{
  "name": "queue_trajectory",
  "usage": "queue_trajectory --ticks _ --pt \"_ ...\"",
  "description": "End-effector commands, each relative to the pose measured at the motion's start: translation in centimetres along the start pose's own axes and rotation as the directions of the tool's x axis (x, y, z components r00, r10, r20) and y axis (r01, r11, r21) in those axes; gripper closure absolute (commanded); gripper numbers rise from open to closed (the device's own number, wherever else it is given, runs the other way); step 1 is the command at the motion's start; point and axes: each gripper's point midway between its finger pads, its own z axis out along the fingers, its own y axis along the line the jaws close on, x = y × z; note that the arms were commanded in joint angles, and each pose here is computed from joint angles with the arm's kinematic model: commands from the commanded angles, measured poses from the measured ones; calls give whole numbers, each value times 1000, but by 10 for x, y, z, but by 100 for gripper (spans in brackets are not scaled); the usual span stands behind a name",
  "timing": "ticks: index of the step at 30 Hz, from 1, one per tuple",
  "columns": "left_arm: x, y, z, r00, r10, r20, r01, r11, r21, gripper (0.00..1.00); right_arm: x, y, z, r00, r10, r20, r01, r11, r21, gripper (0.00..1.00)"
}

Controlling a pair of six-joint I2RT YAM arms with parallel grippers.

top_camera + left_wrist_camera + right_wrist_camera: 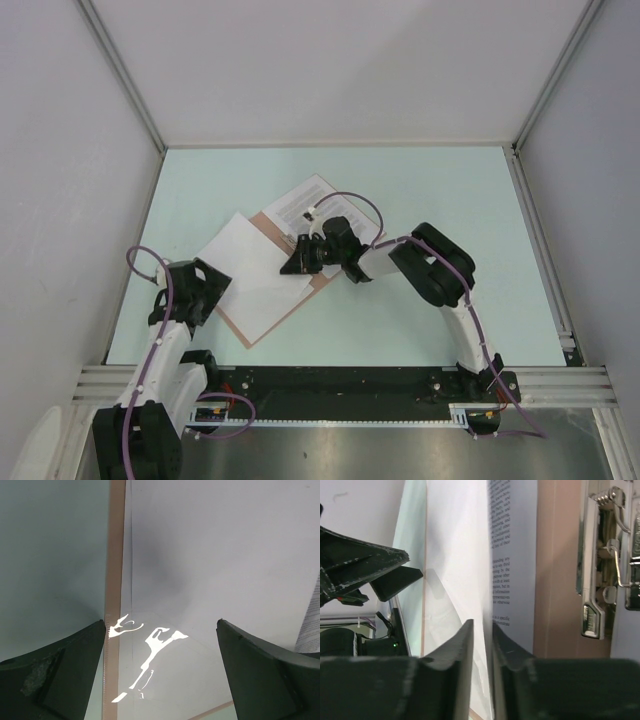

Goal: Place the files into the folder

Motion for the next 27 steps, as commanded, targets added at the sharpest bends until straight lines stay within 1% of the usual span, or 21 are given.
queue_trajectory --ticks 1,2,3,4,7,9,10,11,12,14,17,21,25,26,27 --pt "3 -1 0 1000 10 -23 -9 1000 9 0 -19 6 -14 995 -92 25 91 995 27 71" --pt "3 -1 0 1000 11 -24 -11 1000 10 0 -20 4 -16 995 -96 19 95 995 34 67" --pt "3 -1 0 1000 11 -22 -11 1000 10 0 -19 3 -18 995 -100 14 100 994 44 65" --pt "3 -1 0 1000 14 -22 -13 1000 12 0 -20 1 -21 994 -113 7 113 991 70 64" --pt "3 -1 0 1000 11 -23 -11 1000 12 0 -17 0 -22 992 -129 -6 129 988 89 63" --pt "4 -1 0 1000 11 -27 -11 1000 14 0 -16 1 -23 990 -140 -7 140 985 97 67" --pt "4 -2 0 1000 11 -28 -11 1000 15 0 -17 2 -23 990 -144 -4 144 985 98 72" --pt "4 -2 0 1000 12 -28 -12 1000 17 0 -14 3 -21 990 -137 -7 137 986 95 82" --pt "5 -1 0 1000 11 -29 -11 1000 14 0 -12 5 -20 991 -134 -10 135 987 88 86" --pt "5 -1 0 999 14 -29 -13 1000 14 1 -5 12 -15 991 -130 -18 131 989 73 93" --pt "5 0 0 999 11 -30 -11 1000 13 0 5 13 -10 994 -108 -27 110 991 78 100" --pt "4 -1 -1 1000 11 -24 -11 1000 17 0 18 8 -11 999 -42 -25 44 995 93 100" --pt "3 -2 -2 1000 11 -22 -11 1000 18 0 10 12 -15 998 -64 -6 64 994 87 100" --pt "3 -2 -2 1000 11 -21 -11 1000 19 1 8 13 -17 998 -70 -5 71 994 83 99" --pt "4 -2 -2 1000 12 -23 -12 1000 18 0 5 12 -19 997 -76 -4 76 993 87 95"
